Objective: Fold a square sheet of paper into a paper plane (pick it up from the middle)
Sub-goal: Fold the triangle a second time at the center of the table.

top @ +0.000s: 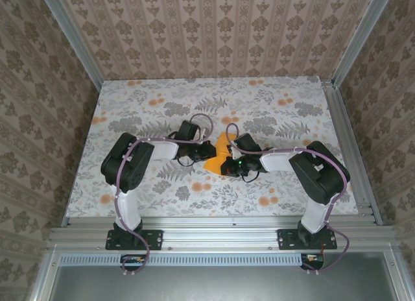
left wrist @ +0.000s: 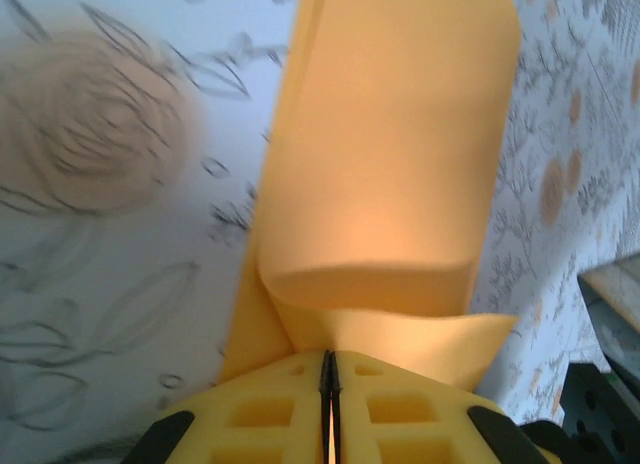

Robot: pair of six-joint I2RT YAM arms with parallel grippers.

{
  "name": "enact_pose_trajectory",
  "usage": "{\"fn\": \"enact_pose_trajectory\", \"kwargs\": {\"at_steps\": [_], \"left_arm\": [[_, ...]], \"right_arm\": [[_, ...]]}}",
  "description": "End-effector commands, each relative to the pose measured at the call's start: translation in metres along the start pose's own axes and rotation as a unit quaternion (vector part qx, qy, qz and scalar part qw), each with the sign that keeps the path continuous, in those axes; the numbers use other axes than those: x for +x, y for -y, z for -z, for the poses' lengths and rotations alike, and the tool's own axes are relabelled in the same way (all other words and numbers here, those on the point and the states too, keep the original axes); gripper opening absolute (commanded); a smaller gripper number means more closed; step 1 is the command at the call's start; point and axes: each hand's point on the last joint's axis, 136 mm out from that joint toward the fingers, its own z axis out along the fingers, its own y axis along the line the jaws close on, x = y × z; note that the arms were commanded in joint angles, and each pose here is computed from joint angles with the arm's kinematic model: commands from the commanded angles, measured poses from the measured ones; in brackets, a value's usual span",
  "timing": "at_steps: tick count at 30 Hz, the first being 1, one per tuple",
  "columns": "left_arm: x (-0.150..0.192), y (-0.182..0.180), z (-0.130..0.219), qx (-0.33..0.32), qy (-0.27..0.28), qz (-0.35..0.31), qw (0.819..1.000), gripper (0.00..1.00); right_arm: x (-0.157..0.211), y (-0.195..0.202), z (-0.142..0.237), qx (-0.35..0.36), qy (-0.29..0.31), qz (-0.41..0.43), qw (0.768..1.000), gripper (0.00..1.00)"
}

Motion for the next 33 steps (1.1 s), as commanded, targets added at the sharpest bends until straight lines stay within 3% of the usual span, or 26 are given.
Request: {"fn": "enact_pose_trajectory", "kwargs": {"at_steps": [1, 10, 15, 21, 33], "left_arm": [[-0.013, -0.008, 0.004, -0.028, 0.004, -0.013, 1.0, 0.12], [-0.032, 0.015, 0.021, -0.007, 0.023, -0.026, 0.999, 0.13], [-0.005, 0.022, 0.031, 0.006, 0.01, -0.002, 1.0, 0.13], [0.026, 0.029, 0.019, 0.014, -0.014, 0.013, 1.0, 0.13], [0.027, 0.029, -0.017, 0.033, -0.026, 0.025, 0.999, 0.13]], "right_arm": [[0.047, 0.05, -0.009, 0.081, -0.068, -0.038, 0.994, 0.02], [0.044, 0.047, -0.008, 0.079, -0.067, -0.036, 0.994, 0.02], [0.041, 0.043, -0.006, 0.078, -0.066, -0.032, 0.994, 0.01], [0.039, 0.042, -0.004, 0.08, -0.066, -0.027, 0.994, 0.01], [0.04, 0.043, -0.006, 0.083, -0.069, -0.029, 0.994, 0.01]]}}
